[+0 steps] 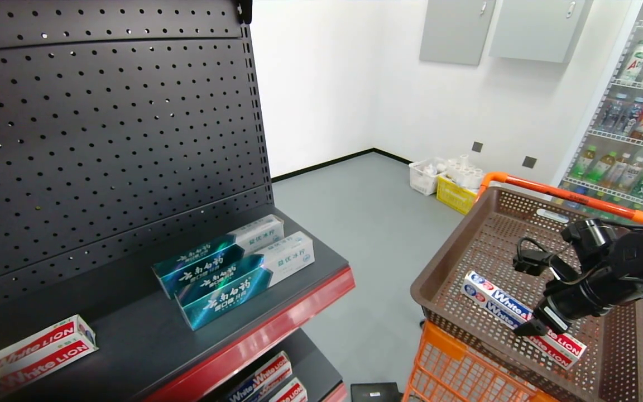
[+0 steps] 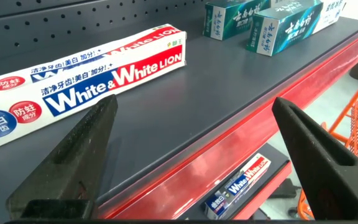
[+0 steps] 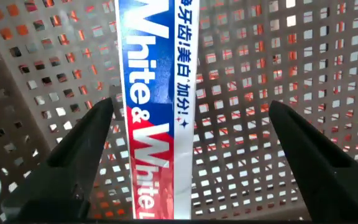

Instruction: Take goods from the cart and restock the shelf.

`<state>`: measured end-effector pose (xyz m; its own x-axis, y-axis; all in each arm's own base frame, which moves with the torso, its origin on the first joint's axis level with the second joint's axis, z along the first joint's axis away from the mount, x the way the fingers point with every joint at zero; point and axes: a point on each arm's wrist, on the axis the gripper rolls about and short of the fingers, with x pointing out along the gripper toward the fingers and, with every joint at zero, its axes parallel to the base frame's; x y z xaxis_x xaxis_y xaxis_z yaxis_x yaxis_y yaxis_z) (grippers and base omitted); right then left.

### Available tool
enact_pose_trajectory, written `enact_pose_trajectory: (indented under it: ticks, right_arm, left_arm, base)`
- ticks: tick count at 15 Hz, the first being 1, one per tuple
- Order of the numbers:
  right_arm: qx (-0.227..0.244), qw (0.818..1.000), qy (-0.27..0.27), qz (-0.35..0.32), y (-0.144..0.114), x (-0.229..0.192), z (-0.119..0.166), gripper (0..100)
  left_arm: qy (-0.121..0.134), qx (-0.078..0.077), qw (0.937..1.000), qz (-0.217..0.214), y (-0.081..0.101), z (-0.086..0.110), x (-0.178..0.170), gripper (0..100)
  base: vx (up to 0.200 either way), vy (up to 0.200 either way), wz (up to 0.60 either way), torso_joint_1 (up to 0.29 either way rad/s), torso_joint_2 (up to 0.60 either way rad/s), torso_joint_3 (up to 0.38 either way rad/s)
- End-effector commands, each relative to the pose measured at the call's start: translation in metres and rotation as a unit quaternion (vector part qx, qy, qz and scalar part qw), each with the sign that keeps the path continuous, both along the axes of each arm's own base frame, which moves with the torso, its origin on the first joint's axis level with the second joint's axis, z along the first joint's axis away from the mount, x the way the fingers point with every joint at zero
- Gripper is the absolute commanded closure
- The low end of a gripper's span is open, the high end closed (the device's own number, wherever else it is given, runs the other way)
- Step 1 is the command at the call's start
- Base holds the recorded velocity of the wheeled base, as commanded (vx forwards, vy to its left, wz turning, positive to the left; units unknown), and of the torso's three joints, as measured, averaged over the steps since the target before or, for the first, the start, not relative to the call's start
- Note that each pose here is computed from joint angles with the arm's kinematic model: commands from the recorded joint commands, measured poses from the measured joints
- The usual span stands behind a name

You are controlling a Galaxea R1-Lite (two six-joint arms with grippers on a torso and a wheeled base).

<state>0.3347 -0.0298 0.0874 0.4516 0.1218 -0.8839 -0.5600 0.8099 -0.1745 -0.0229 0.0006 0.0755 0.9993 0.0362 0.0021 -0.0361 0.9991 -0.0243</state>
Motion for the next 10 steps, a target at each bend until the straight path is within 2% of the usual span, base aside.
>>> enact_pose_trajectory:
  ticks: [1,7,8,10]
  right_arm:
    - [0.001,1.0,0.006,0.0,-0.0008,0.0035,-0.0078,0]
    - [0.001,1.0,0.004,0.001,-0.0011,0.0073,-0.0133,0]
    - [0.001,1.0,0.002,0.002,-0.0007,0.0083,-0.013,100]
    - [0.0,1.0,-0.003,0.003,0.0009,0.0074,-0.0113,100]
  left_arm:
    - [0.0,-0.001,1.0,0.0,0.0,0.0001,0.0001,0]
    - [0.0,0.0,1.0,0.0,0.0,0.0001,0.0001,0]
    - [0.0,0.0,1.0,0.0,0.0,0.0001,0.0001,0]
    - [0.0,0.0,1.0,0.0,0.0,0.0001,0.0001,0]
  base:
    - [0.0,0.0,0.0,0.0,0.0,0.0]
    - [0.0,0.0,0.0,0.0,0.0,0.0]
    - [0.0,0.0,0.0,0.0,0.0,0.0]
    - [0.0,0.0,0.0,0.0,0.0,0.0]
